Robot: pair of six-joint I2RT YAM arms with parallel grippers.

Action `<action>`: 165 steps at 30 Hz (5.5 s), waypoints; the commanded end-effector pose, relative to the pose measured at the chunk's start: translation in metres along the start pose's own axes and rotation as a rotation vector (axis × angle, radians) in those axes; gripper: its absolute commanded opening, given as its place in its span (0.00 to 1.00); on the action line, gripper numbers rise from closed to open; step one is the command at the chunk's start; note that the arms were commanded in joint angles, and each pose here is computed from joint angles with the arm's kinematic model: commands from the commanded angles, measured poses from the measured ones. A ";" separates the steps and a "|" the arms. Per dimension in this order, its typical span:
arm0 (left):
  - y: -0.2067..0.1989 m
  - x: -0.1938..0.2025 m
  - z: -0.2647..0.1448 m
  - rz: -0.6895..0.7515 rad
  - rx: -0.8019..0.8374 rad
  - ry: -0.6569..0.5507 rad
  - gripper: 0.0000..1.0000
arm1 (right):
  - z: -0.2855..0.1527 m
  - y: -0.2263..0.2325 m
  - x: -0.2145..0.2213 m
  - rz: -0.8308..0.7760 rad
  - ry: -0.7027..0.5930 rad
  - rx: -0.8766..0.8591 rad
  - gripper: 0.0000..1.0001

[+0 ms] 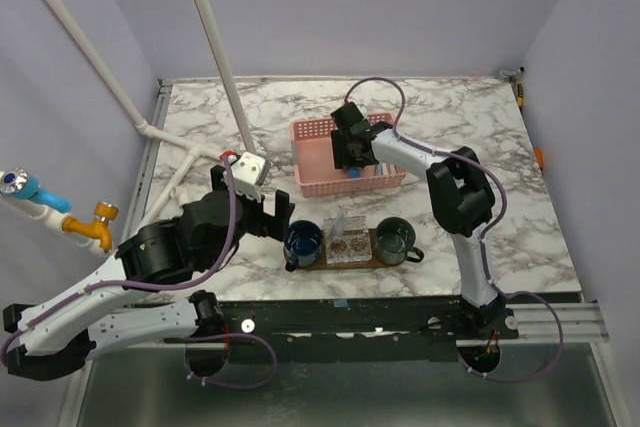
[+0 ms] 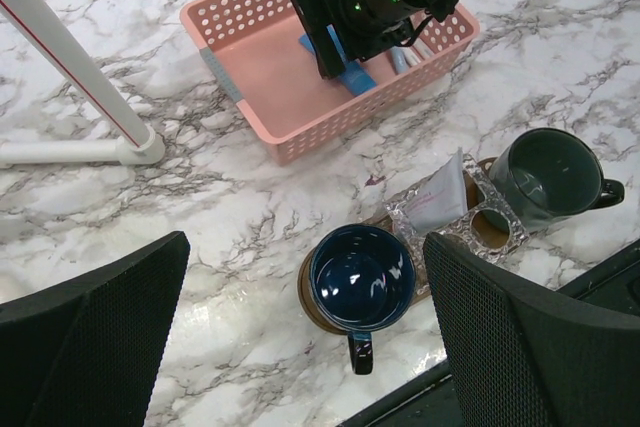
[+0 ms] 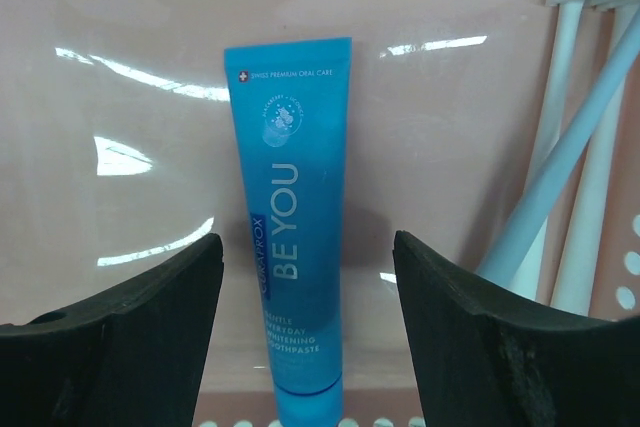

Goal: Prepare toiletry sets of a toothbrush and toothpaste on the tray

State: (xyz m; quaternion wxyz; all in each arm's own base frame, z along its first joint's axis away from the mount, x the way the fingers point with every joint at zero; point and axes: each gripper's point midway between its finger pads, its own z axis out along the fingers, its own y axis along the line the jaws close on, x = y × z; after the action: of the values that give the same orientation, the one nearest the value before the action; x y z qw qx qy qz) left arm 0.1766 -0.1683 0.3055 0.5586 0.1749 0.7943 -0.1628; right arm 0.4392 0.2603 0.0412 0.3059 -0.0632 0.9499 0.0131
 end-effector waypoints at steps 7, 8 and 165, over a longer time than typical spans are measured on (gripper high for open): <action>0.001 0.001 0.002 0.004 -0.002 -0.009 0.99 | 0.020 -0.002 0.010 -0.021 0.056 0.000 0.57; 0.001 0.002 0.002 0.004 -0.003 -0.008 0.99 | 0.021 -0.002 0.011 -0.021 0.058 0.002 0.54; -0.114 0.008 -0.026 -0.216 0.620 0.084 0.00 | -0.450 0.077 0.009 -0.015 -0.727 -0.928 0.75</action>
State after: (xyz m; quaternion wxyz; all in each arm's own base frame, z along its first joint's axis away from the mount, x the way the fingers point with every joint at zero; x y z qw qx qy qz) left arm 0.1223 -0.2563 0.3187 0.4532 0.2049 0.7566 -0.4245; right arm 0.1831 0.3077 0.4054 0.5655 -0.0838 0.6729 0.4695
